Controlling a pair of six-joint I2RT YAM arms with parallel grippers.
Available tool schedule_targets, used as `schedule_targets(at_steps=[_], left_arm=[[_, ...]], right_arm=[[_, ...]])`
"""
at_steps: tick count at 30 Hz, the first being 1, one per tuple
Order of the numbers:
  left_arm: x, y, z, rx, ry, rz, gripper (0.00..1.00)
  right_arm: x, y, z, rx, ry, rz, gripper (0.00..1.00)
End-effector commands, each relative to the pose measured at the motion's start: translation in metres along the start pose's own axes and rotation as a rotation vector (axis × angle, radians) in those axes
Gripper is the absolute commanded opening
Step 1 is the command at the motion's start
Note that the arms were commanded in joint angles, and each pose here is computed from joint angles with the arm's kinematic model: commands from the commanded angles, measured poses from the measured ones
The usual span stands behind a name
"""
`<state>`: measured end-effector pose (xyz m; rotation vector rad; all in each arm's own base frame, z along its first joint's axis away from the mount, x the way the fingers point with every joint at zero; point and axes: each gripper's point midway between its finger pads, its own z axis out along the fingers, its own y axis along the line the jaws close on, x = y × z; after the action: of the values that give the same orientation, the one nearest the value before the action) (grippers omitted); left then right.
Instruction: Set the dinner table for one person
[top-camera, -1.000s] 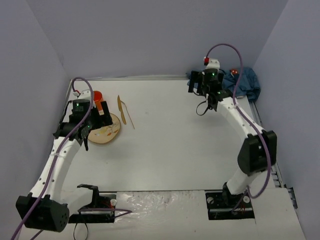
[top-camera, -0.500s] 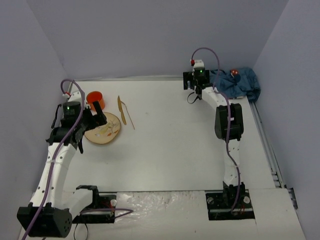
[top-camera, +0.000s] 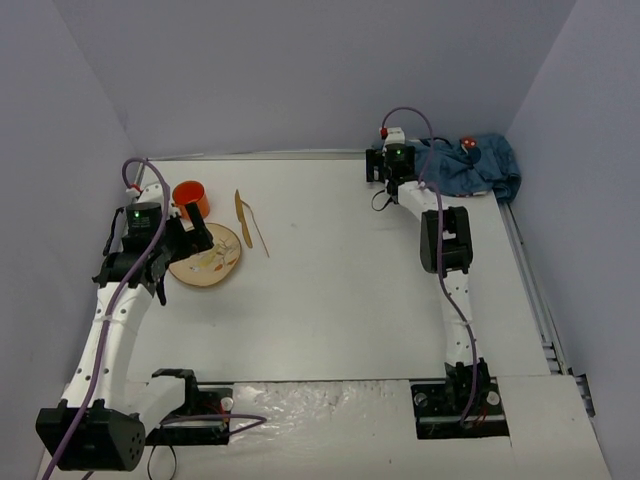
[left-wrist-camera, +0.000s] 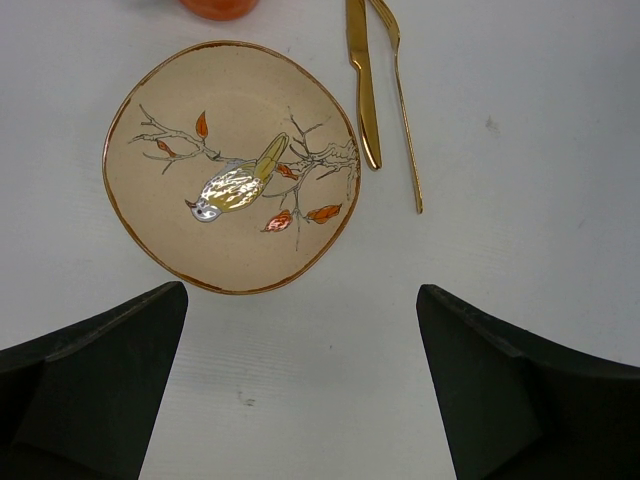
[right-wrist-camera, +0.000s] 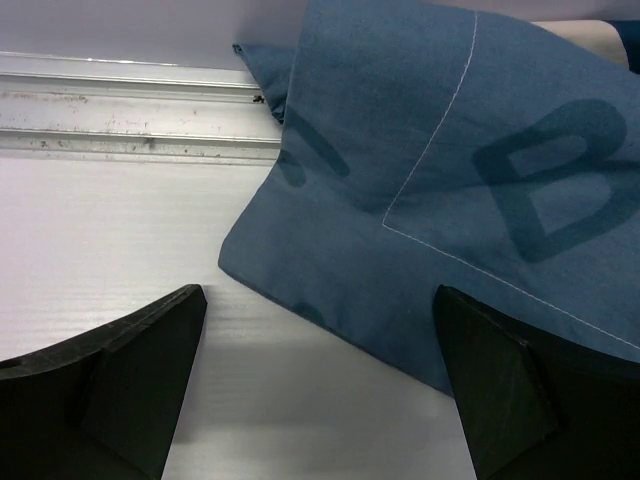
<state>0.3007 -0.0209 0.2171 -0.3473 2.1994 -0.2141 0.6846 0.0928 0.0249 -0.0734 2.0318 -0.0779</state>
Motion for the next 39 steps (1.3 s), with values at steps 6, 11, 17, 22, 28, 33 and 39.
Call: schedule_targets(at_steps=[6, 11, 17, 22, 28, 33, 39], left_arm=[[-0.015, -0.006, -0.001, 0.027, -0.047, -0.013, 0.97], [-0.015, -0.006, -0.002, 0.028, -0.050, -0.014, 0.97], [-0.016, -0.006, -0.003, 0.029, -0.059, -0.014, 0.97], [-0.019, -0.006, -0.004, 0.030, -0.073, -0.013, 0.97], [-0.026, -0.016, -0.014, 0.078, -0.102, -0.016, 0.97], [-0.031, -0.027, -0.031, 0.136, -0.129, -0.036, 0.97], [-0.023, -0.036, -0.048, 0.187, -0.110, -0.057, 0.97]], right_arm=[[-0.023, -0.018, 0.016, 0.058, -0.053, 0.049, 0.73], [-0.019, -0.026, 0.017, 0.054, -0.031, 0.099, 0.36], [-0.012, -0.019, 0.007, 0.010, 0.023, 0.090, 0.00], [-0.041, -0.004, -0.041, -0.021, 0.007, 0.042, 0.00], [-0.135, -0.002, -0.149, -0.031, -0.115, 0.008, 0.00], [-0.151, 0.025, -0.245, -0.090, -0.134, 0.037, 0.00], [-0.048, 0.121, -0.319, -0.265, 0.026, 0.043, 0.00]])
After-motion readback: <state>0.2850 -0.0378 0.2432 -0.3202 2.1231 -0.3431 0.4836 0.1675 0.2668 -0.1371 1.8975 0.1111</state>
